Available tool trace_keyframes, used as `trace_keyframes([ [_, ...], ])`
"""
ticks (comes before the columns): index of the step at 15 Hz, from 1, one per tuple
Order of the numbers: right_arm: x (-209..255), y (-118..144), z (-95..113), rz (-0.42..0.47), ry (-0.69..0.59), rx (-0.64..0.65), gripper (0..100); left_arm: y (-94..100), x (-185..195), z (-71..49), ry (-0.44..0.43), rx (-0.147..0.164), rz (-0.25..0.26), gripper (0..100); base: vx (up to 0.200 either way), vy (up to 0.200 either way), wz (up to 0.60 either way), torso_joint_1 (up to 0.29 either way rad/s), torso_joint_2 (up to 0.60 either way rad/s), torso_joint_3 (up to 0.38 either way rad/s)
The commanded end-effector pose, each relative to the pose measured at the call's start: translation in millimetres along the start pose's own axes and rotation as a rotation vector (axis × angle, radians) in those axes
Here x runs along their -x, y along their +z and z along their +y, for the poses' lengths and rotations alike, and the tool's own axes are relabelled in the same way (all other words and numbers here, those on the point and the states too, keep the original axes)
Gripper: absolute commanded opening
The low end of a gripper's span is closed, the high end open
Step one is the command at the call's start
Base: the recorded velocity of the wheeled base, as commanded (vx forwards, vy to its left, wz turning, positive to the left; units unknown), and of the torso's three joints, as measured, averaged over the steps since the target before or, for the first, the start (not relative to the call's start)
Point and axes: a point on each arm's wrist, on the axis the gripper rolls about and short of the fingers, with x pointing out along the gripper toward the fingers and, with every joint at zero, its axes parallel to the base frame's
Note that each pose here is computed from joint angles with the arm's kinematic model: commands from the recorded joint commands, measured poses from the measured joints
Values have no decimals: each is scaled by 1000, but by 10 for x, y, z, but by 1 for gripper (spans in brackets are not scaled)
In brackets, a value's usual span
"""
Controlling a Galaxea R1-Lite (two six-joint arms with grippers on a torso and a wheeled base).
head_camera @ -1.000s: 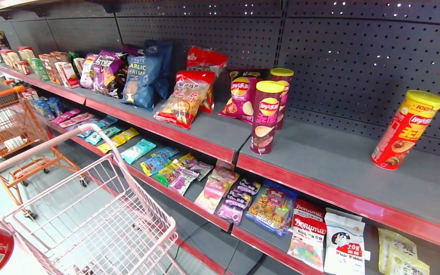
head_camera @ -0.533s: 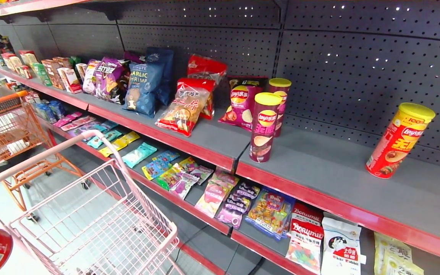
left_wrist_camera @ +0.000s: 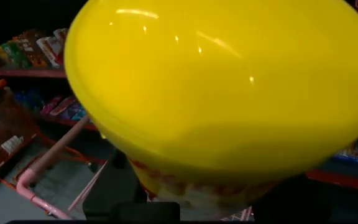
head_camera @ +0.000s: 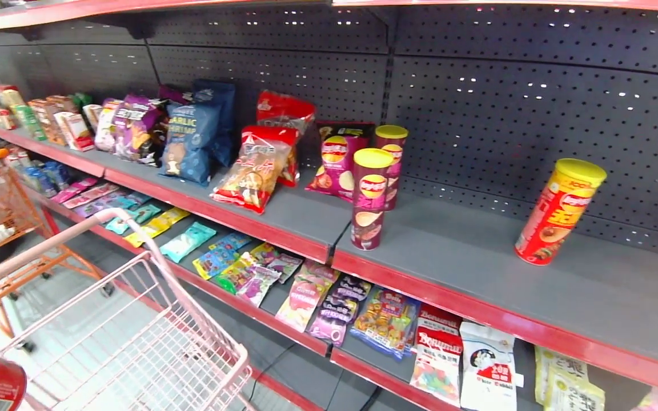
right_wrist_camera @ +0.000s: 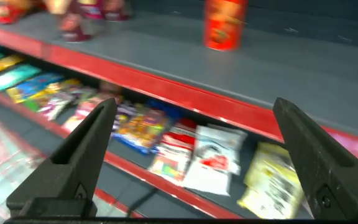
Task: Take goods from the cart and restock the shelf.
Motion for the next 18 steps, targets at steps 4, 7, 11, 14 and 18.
trace_keyframes([
  [4, -1, -1, 0, 1, 1, 0, 100, -28, 3, -8, -1, -15, 4, 0, 0, 0, -600, 7, 2, -4],
  [7, -1, -1, 0, 1, 1, 0, 100, -28, 7, -8, -1, -16, 3, 0, 0, 0, -600, 2, 1, 2],
  [11, -1, -1, 0, 1, 1, 0, 100, -33, 30, -11, 12, -81, -3, 0, 0, 0, -150, 1, 2, 2],
  [14, -1, -1, 0, 1, 1, 0, 100, -62, 30, -17, 19, -110, 6, 0, 67, 0, 0, 1, -1, -1],
  [18, -1, -1, 0, 1, 1, 0, 100, -128, 56, -36, 26, -118, 9, 0, 200, 0, 0, -8, -4, 4],
])
